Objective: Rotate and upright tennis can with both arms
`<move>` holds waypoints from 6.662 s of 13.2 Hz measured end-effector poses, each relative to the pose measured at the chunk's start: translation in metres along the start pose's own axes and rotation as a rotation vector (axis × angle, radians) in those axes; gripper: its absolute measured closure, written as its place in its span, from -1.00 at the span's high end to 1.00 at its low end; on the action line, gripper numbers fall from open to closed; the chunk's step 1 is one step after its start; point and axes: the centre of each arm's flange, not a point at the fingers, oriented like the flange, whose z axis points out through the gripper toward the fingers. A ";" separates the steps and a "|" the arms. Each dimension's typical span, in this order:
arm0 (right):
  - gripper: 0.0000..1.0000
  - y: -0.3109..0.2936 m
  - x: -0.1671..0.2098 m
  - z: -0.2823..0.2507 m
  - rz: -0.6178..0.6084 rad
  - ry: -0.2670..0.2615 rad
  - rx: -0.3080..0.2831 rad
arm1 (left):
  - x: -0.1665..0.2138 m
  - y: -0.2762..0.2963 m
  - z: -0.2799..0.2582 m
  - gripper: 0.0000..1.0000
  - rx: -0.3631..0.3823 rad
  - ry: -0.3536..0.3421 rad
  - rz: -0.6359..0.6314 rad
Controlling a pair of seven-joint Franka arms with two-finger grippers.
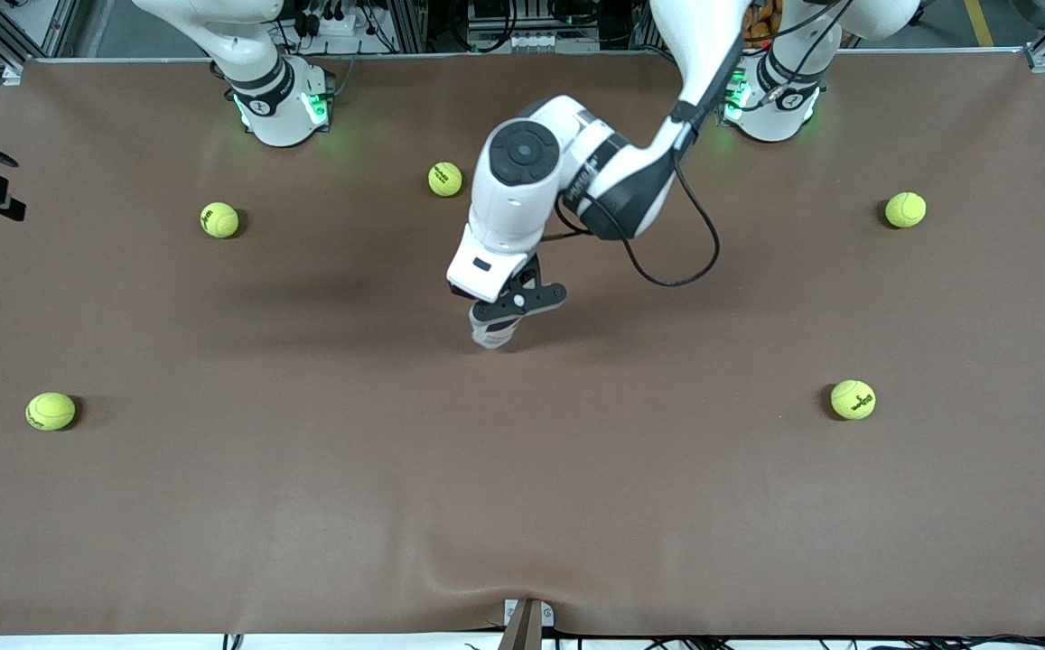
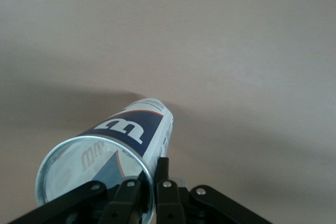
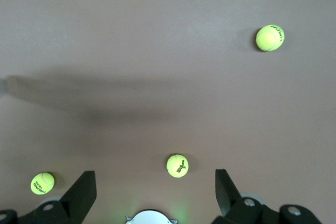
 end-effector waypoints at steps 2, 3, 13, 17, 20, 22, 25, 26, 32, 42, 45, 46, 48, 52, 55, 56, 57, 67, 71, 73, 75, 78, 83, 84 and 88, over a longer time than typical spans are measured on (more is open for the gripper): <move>1.00 -0.001 0.006 0.006 -0.004 0.003 -0.001 | -0.005 -0.004 0.000 -0.90 0.055 0.008 -0.001; 1.00 -0.001 0.007 0.006 -0.003 0.007 -0.002 | -0.005 -0.005 0.000 -0.90 0.064 0.007 -0.002; 1.00 -0.011 0.009 0.001 0.165 0.029 -0.005 | -0.017 -0.005 0.024 -0.90 0.135 0.035 -0.079; 1.00 -0.018 0.010 0.001 0.220 0.030 -0.005 | -0.017 -0.006 0.032 -0.90 0.152 0.038 -0.076; 1.00 -0.025 0.010 0.001 0.209 0.030 -0.006 | -0.018 -0.006 0.036 -0.90 0.158 0.037 -0.073; 1.00 -0.025 0.010 0.001 0.209 0.031 -0.006 | -0.019 -0.005 0.037 -0.90 0.158 0.037 -0.073; 1.00 -0.025 0.010 0.000 0.209 0.031 -0.006 | -0.018 -0.006 0.037 -0.91 0.160 0.038 -0.073; 1.00 -0.025 0.010 0.000 0.209 0.031 -0.006 | -0.018 -0.006 0.039 -0.84 0.162 0.038 -0.072; 1.00 -0.030 0.011 0.001 0.200 0.030 -0.007 | -0.019 -0.006 0.048 -0.81 0.175 0.036 -0.071; 1.00 -0.033 0.011 0.001 0.195 0.029 -0.008 | -0.017 -0.003 0.040 -0.21 0.158 0.047 -0.071; 1.00 -0.033 0.011 0.001 0.194 0.029 -0.008 | -0.018 -0.003 0.033 -0.13 0.158 0.044 -0.071; 1.00 -0.033 0.011 0.001 0.194 0.029 -0.008 | -0.018 -0.004 0.027 0.00 0.161 0.041 -0.072; 1.00 -0.033 0.011 0.001 0.194 0.028 -0.008 | -0.018 -0.005 0.014 0.38 0.154 0.040 -0.074; 1.00 -0.033 0.011 0.001 0.194 0.027 -0.008 | -0.013 -0.007 -0.003 1.00 0.140 0.049 -0.081; 1.00 -0.034 0.011 0.001 0.193 0.025 -0.008 | -0.002 -0.010 -0.026 1.00 0.114 0.069 -0.059; 1.00 -0.034 0.011 0.001 0.193 0.024 -0.008 | 0.007 -0.014 -0.044 1.00 0.096 0.085 -0.041; 1.00 -0.034 0.011 0.001 0.192 0.024 -0.008 | 0.018 -0.021 -0.064 1.00 0.083 0.097 -0.010; 1.00 -0.037 0.011 0.002 0.187 0.023 -0.008 | 0.137 -0.128 -0.159 1.00 0.096 0.077 0.173; 1.00 -0.037 0.011 0.002 0.187 0.023 -0.008 | 0.176 -0.185 -0.190 1.00 0.142 0.056 0.221; 1.00 -0.037 0.011 0.002 0.186 0.023 -0.008 | 0.199 -0.219 -0.211 1.00 0.160 0.062 0.278; 1.00 -0.038 0.011 0.002 0.186 0.023 -0.008 | 0.219 -0.256 -0.230 1.00 0.172 0.061 0.320; 1.00 -0.038 0.011 0.002 0.186 0.022 -0.008 | 0.248 -0.310 -0.248 1.00 0.115 0.027 0.328; 1.00 -0.038 0.011 0.002 0.185 0.022 -0.008 | 0.249 -0.358 -0.278 1.00 0.118 -0.009 0.337; 1.00 -0.038 0.011 0.002 0.185 0.022 -0.008 | 0.240 -0.358 -0.280 1.00 0.125 -0.017 0.343; 1.00 -0.038 0.011 0.002 0.185 0.022 -0.008 | 0.201 -0.369 -0.280 1.00 0.137 0.010 0.353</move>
